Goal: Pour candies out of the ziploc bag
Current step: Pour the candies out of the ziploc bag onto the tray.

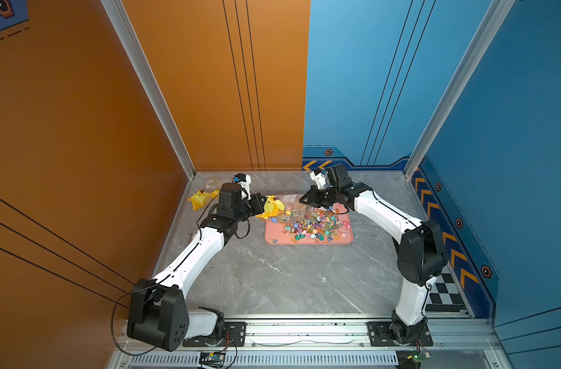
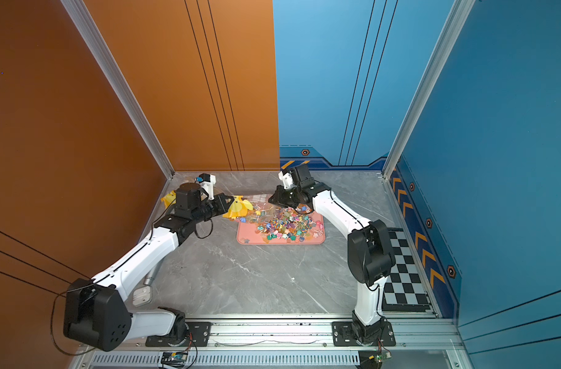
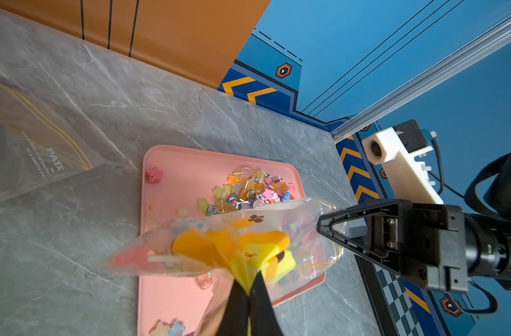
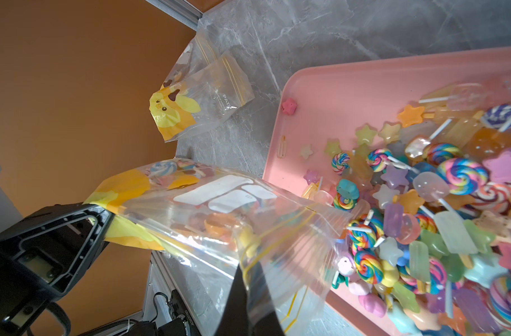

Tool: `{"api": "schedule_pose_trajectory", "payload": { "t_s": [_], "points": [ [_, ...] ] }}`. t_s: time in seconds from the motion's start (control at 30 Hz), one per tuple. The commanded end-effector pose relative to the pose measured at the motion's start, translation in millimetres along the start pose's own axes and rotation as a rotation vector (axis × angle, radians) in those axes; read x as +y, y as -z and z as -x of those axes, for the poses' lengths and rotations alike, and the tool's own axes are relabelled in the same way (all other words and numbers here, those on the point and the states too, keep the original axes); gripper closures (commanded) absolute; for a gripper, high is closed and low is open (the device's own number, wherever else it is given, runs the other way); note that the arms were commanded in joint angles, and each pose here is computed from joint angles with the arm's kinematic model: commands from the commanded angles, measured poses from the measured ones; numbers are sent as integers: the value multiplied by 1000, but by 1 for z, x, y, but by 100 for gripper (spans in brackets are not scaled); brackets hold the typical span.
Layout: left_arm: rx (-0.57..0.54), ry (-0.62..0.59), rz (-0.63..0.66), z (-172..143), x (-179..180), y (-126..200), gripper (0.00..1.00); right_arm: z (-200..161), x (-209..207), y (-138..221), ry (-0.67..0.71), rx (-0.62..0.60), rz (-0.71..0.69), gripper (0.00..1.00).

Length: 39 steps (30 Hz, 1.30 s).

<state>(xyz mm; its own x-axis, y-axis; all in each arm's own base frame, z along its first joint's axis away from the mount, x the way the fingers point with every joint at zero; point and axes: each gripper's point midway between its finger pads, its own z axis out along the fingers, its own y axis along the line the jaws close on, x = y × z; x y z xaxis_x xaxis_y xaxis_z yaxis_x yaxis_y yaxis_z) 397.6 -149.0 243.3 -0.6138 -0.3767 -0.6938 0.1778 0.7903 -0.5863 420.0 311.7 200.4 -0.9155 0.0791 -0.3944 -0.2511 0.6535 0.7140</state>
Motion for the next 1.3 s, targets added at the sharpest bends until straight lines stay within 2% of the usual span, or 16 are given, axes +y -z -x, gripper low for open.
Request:
{"api": "schedule_pose_trajectory", "payload": {
  "t_s": [0.0,0.63,1.27],
  "points": [
    [-158,-34,29,40,2,21,100,5,-17,0,-29,-12,-63,99],
    [-200,-41,56,53,6,42,100,0,-11,-13,-21,18,-54,99],
    [-210,-20,86,46,24,57,100,-11,-8,-25,-12,47,-56,99]
  ]
}}
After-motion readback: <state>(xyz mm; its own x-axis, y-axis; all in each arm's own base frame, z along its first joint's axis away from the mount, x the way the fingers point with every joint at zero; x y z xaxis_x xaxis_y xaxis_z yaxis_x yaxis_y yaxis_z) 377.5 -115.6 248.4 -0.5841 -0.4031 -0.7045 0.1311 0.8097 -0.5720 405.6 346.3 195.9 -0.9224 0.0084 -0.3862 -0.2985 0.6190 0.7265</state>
